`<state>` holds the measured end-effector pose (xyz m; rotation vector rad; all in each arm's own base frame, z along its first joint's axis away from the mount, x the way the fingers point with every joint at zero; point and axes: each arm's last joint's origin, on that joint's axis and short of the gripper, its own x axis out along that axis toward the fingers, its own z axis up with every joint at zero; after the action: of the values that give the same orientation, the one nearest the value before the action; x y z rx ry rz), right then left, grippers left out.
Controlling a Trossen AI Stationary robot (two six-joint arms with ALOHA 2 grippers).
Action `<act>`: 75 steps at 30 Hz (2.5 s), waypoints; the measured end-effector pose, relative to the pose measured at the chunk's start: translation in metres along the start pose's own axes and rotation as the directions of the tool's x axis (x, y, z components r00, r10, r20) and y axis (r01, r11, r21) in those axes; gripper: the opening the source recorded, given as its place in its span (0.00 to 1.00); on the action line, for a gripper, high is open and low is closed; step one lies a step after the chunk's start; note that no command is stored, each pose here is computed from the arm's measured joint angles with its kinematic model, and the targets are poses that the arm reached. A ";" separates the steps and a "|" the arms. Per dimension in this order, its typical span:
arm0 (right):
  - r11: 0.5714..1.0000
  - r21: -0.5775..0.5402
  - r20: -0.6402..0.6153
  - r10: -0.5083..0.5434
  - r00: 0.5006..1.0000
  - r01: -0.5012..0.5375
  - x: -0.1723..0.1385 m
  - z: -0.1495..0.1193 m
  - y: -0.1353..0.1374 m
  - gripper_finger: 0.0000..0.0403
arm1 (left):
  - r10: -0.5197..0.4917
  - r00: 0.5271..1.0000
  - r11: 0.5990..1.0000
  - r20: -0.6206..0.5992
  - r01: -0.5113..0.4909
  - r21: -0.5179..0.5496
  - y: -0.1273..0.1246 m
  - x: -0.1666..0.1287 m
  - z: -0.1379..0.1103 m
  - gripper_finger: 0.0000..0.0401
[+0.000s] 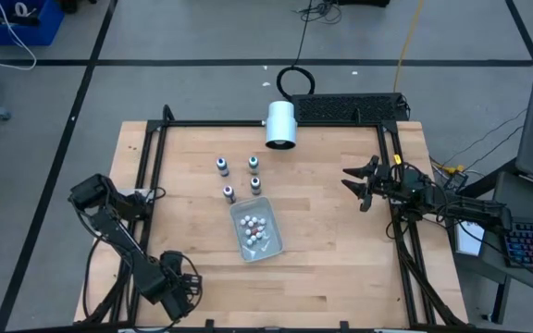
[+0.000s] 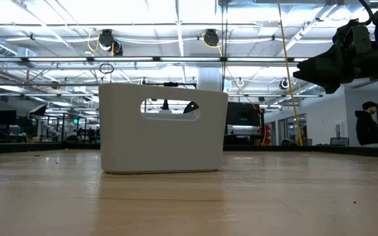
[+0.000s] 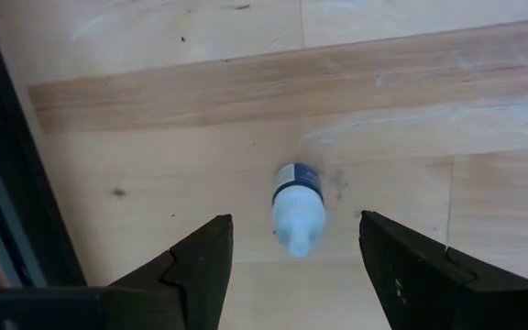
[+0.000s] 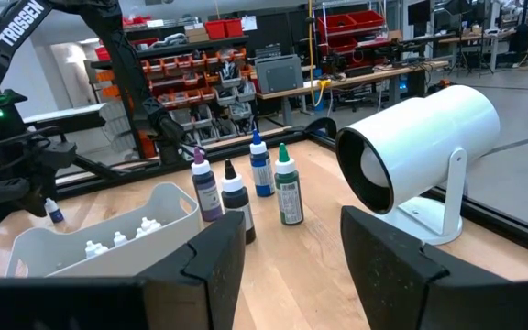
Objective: Pick & Place food coloring
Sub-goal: Put the small blue food coloring bottle into the gray bin
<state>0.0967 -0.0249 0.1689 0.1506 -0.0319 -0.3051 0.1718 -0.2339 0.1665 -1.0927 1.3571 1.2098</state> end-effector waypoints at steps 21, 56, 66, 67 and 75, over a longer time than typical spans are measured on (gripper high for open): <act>1.000 0.000 0.000 0.000 1.000 0.000 0.000 0.000 0.000 0.42 | -0.009 1.000 1.000 0.019 0.009 0.003 0.000 0.000 0.001 0.52; 1.000 0.000 0.000 0.000 1.000 0.000 0.000 0.000 0.000 0.42 | -0.383 0.899 0.791 0.211 0.202 0.577 -0.071 -0.119 0.138 0.14; 1.000 0.000 0.000 0.000 1.000 0.000 0.000 0.000 0.000 0.42 | -0.417 0.895 0.632 0.158 0.161 0.758 -0.127 -0.134 0.233 0.14; 1.000 0.000 0.000 0.000 1.000 0.000 0.000 0.000 0.000 0.42 | -0.411 0.901 0.618 0.139 0.163 0.770 -0.134 -0.128 0.238 0.14; 1.000 0.000 0.000 0.000 1.000 0.000 0.000 0.000 0.000 0.42 | -0.337 0.937 0.554 0.090 0.121 0.823 -0.173 -0.091 0.252 0.14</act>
<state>0.0968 -0.0249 0.1689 0.1506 -0.0318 -0.3051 0.3777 0.0014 0.2296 -0.4023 1.2969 0.3725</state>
